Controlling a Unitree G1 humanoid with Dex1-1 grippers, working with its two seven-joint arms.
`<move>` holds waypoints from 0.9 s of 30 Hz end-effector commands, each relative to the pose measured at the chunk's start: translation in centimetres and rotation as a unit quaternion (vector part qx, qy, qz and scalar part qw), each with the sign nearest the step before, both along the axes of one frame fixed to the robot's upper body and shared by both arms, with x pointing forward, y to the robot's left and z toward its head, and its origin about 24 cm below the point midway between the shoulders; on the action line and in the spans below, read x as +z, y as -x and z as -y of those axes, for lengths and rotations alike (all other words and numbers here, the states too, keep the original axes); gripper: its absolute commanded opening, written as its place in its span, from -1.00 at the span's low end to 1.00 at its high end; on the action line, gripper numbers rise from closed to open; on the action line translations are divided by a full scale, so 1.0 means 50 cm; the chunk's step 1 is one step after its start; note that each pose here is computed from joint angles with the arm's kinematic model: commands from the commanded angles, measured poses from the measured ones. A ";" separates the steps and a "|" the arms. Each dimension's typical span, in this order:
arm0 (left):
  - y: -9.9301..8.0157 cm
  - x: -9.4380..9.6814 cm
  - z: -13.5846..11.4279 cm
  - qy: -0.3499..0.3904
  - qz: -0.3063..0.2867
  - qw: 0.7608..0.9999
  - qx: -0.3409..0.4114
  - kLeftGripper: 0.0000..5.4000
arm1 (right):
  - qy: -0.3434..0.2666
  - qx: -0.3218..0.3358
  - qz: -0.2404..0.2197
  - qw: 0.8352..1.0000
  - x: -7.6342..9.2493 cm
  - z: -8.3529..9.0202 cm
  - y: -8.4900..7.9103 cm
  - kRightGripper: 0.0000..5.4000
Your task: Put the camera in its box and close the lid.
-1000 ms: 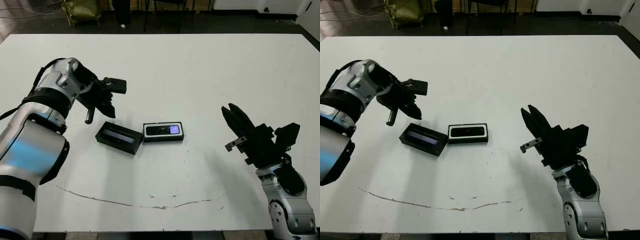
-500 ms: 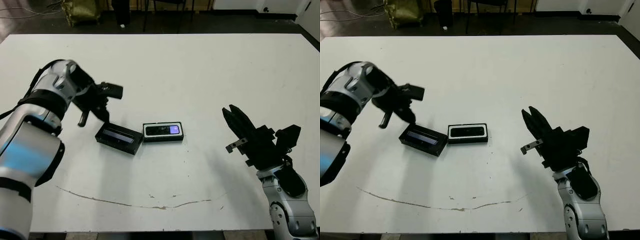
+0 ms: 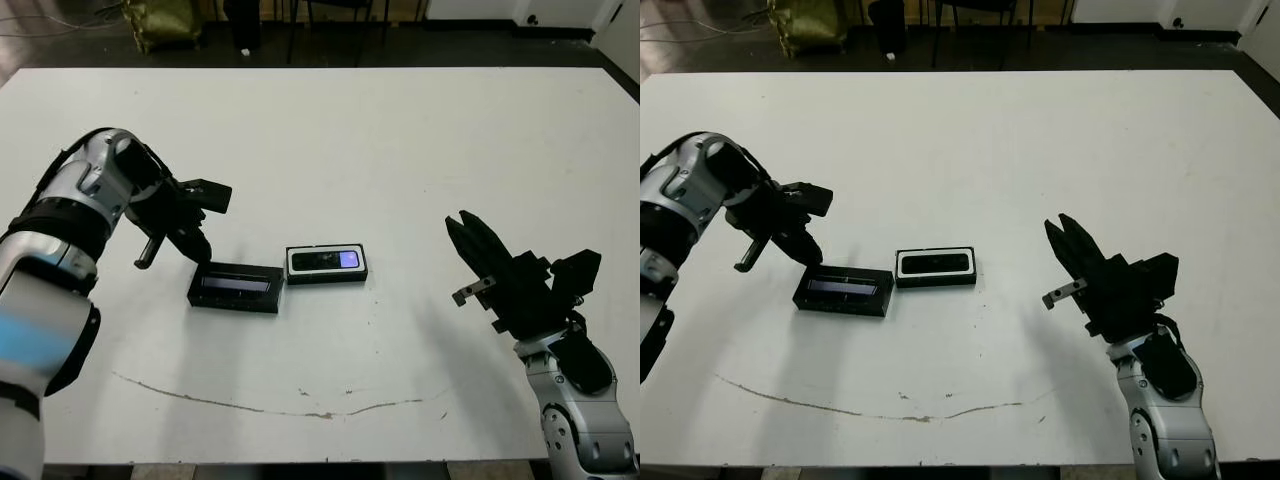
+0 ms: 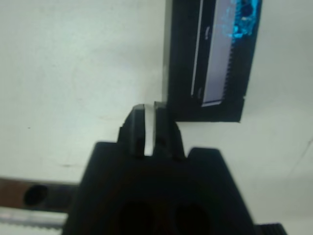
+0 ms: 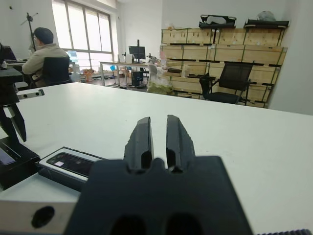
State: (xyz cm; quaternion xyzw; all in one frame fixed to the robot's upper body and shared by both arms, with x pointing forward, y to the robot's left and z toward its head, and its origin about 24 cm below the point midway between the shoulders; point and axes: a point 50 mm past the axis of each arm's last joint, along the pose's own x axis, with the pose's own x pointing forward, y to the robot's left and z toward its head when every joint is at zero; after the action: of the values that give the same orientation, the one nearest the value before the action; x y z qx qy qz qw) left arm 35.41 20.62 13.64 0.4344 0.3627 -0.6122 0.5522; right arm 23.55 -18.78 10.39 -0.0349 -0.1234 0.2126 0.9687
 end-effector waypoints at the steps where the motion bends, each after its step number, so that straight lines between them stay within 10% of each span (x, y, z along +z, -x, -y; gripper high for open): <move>1: 0.011 -0.008 -0.013 -0.002 -0.009 1.000 0.001 -1.00 | 0.012 -0.003 -0.010 1.000 -0.012 0.005 0.000 -1.00; 27: 0.059 -0.016 -0.003 0.019 -0.020 0.998 -0.065 -1.00 | 0.007 0.000 -0.011 1.000 -0.010 0.006 0.002 -1.00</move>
State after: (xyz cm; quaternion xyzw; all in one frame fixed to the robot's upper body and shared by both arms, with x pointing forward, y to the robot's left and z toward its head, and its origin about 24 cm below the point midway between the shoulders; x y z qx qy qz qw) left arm 32.87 20.09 13.51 0.4417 0.3116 -0.6646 0.5159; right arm 23.55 -18.77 10.32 -0.0409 -0.1207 0.2152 0.9682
